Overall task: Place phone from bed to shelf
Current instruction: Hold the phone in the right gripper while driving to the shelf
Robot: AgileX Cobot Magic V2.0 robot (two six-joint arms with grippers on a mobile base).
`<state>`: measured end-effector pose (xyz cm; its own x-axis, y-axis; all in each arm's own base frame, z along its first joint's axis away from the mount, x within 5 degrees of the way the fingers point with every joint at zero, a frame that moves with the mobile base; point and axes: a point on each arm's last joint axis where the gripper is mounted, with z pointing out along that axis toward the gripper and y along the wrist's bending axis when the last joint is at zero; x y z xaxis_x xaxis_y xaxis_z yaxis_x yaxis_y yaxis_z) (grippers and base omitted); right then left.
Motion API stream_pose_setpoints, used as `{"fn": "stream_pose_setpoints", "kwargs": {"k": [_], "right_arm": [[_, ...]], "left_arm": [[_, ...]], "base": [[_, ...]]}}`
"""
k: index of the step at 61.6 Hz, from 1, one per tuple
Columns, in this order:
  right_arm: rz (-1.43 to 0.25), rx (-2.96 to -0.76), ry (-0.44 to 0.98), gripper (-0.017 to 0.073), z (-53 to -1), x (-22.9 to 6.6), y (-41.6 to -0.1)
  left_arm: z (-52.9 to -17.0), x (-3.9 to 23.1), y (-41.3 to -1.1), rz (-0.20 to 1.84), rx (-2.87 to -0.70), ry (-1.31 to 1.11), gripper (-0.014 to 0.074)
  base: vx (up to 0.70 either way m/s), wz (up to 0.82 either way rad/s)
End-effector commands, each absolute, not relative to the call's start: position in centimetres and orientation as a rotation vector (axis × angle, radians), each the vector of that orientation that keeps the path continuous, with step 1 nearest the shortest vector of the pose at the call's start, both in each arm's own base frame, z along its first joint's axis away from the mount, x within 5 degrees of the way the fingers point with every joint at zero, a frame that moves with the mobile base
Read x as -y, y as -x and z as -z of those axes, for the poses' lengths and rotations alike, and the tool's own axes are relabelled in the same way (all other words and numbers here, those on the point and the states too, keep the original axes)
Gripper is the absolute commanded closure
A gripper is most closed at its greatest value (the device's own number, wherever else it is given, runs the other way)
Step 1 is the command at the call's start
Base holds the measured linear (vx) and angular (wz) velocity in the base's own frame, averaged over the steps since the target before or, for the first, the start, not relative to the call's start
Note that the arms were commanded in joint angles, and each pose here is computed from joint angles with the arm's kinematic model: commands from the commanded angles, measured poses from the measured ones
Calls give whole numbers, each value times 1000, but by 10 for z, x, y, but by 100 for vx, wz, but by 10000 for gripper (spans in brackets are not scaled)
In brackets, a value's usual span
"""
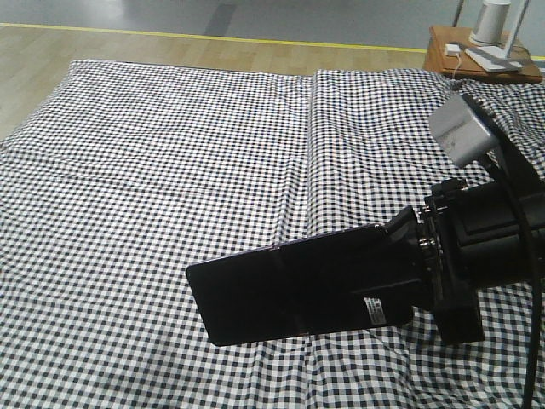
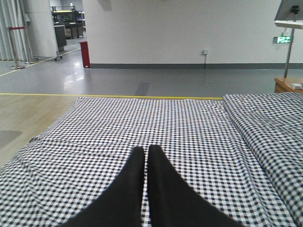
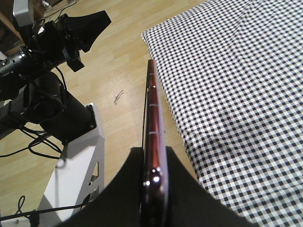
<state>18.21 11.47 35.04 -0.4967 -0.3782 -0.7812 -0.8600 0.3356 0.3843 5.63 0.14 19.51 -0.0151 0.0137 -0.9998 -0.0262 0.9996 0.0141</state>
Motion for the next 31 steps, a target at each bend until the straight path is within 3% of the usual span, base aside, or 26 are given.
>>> {"fn": "stream_pose_setpoints", "kwargs": {"k": [1,31], "right_arm": [[-1188,-1942,1090,561,-368,-117,-172],[-1188,-1942,1090,561,-368,-117,-172]], "left_arm": [[-211,-1,-54,-16,-1482,22,592],[-211,-1,-54,-16,-1482,22,592]], "base": [[-3,18],[-5,25]]}}
